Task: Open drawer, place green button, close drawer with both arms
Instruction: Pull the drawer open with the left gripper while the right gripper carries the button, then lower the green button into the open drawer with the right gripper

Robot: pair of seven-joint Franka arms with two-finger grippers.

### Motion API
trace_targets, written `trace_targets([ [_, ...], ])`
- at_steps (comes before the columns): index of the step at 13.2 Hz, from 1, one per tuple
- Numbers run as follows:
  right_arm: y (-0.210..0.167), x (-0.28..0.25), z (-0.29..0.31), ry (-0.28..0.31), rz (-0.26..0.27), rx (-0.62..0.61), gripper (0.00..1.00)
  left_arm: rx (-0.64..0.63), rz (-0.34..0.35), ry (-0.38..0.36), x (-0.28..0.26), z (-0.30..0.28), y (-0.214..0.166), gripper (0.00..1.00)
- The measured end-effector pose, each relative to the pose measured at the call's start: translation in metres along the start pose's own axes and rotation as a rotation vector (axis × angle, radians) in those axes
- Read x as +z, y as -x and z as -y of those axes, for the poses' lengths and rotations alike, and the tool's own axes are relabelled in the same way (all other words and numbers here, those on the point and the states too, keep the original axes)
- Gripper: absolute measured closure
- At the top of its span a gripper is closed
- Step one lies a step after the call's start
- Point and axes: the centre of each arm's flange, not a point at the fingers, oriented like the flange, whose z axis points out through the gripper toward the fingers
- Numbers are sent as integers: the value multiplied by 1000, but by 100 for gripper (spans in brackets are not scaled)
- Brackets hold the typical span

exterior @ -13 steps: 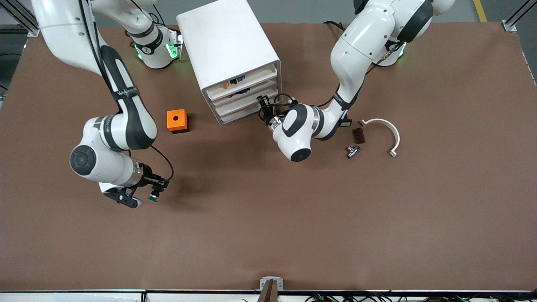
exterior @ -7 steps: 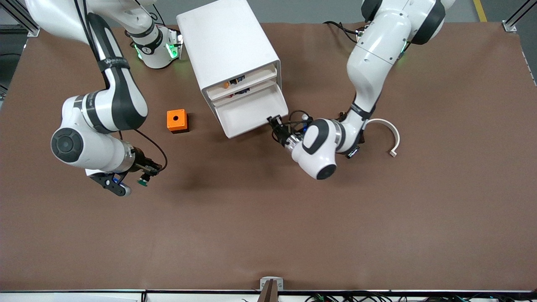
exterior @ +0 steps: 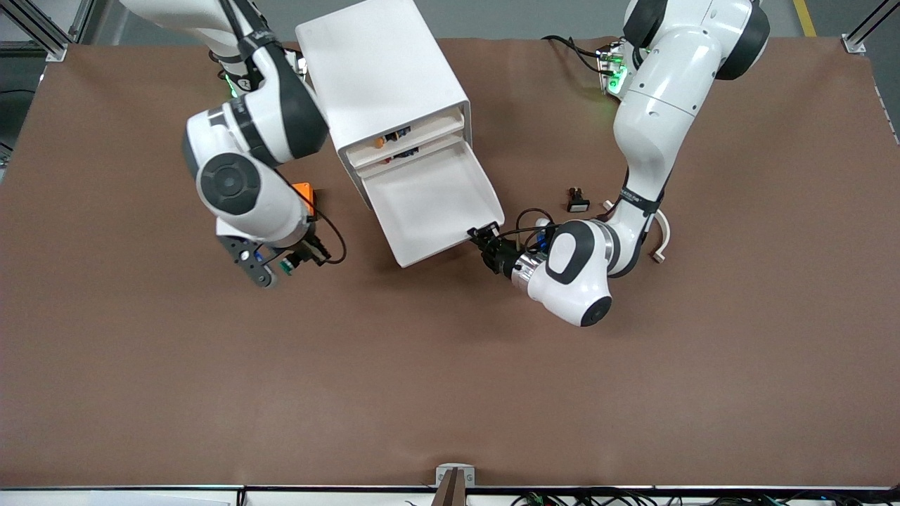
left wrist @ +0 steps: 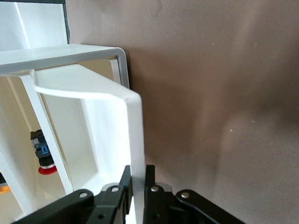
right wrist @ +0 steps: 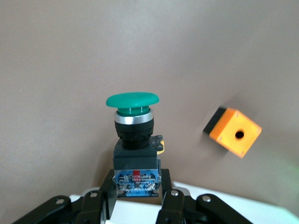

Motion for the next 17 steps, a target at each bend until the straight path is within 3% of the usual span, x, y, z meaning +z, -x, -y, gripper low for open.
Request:
trace_targets([
  [1,17,1,4,-5,-1,49,59,9,3,2,-2,0,1,84],
  [2,33,2,9,-17,11,98,59,20,8,6,-5,1,2,74],
  [5,67,15,19,-64,89,212,59,29,22,19,-17,0,4,41],
  [8,88,27,27,-110,126,281,59,26,21,53,-31,-8,-1,6],
  [9,98,29,30,-123,130,295,59,36,-9,86,-37,-10,-5,0],
  [12,130,49,45,-161,132,349,59,83,-130,201,-55,-6,-9,0],
  [17,167,99,70,-215,133,416,59,229,-238,331,-91,18,-2,0],
])
